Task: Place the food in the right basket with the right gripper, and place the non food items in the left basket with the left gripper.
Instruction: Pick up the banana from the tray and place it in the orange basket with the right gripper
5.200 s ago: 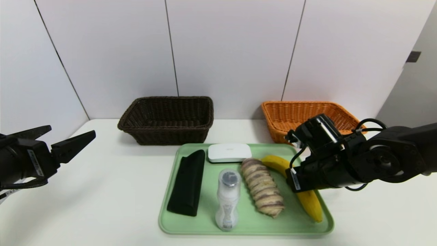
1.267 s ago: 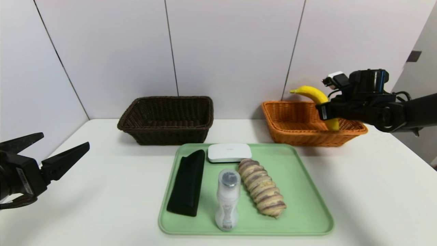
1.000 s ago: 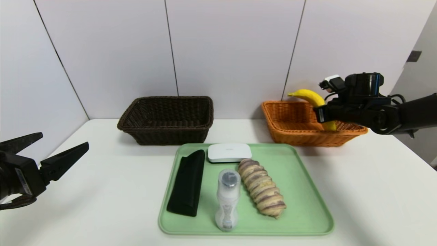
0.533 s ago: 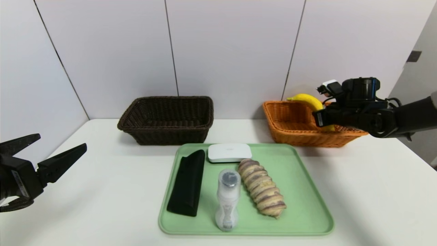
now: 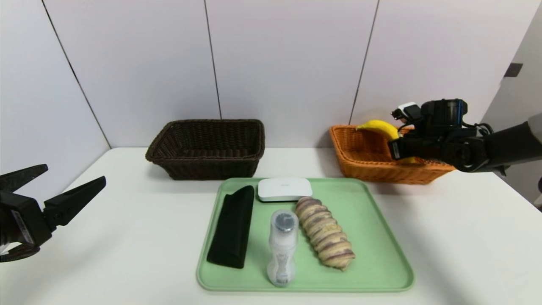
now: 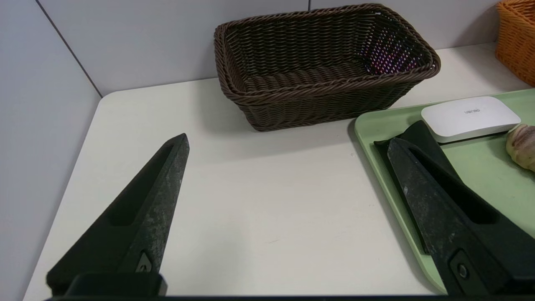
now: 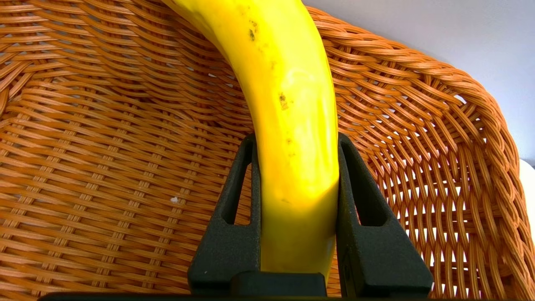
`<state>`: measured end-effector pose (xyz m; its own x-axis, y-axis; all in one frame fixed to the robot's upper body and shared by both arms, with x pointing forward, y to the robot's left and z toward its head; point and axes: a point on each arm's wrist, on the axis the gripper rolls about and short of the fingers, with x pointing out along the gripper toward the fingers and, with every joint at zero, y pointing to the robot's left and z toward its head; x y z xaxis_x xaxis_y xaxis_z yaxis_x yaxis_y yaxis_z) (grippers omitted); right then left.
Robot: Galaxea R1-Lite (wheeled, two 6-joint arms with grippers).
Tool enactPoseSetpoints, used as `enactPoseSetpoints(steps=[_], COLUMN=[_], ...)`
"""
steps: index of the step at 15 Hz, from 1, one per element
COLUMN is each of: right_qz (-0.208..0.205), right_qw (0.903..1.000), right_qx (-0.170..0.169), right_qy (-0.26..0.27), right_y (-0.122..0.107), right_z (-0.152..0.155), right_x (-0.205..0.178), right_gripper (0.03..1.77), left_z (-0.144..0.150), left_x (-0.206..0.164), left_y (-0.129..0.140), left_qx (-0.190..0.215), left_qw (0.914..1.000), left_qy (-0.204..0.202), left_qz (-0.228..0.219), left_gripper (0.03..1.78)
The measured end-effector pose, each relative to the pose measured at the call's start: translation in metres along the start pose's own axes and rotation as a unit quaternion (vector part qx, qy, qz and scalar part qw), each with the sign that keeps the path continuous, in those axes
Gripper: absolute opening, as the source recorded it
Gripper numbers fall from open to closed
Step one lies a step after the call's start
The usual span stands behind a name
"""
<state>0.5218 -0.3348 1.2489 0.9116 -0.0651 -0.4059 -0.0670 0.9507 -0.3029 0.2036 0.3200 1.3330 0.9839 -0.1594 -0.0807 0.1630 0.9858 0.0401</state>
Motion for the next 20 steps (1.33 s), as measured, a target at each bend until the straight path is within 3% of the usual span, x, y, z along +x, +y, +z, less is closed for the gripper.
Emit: enactPoseSetpoints(steps=[12,20], right_qz=[-0.004,-0.005], right_qw=[0.9998,0.9996], right_qx=[-0.001,-0.002], right_qy=[-0.020,-0.027], right_y=[0.003,0.003], right_z=[0.013,0.018], right_x=[-0.003,-0.011], right_gripper=[0.48,1.23], left_z=[0.001,0.002], left_x=[-0.001,-0.003], left_y=[0.000,0.000], left_qx=[0.000,0.001], left_qw=[1.0000,1.0000], left_qy=[-0.003,-0.008], left_qz=[0.000,0.000], left_gripper=[1.69,1.69])
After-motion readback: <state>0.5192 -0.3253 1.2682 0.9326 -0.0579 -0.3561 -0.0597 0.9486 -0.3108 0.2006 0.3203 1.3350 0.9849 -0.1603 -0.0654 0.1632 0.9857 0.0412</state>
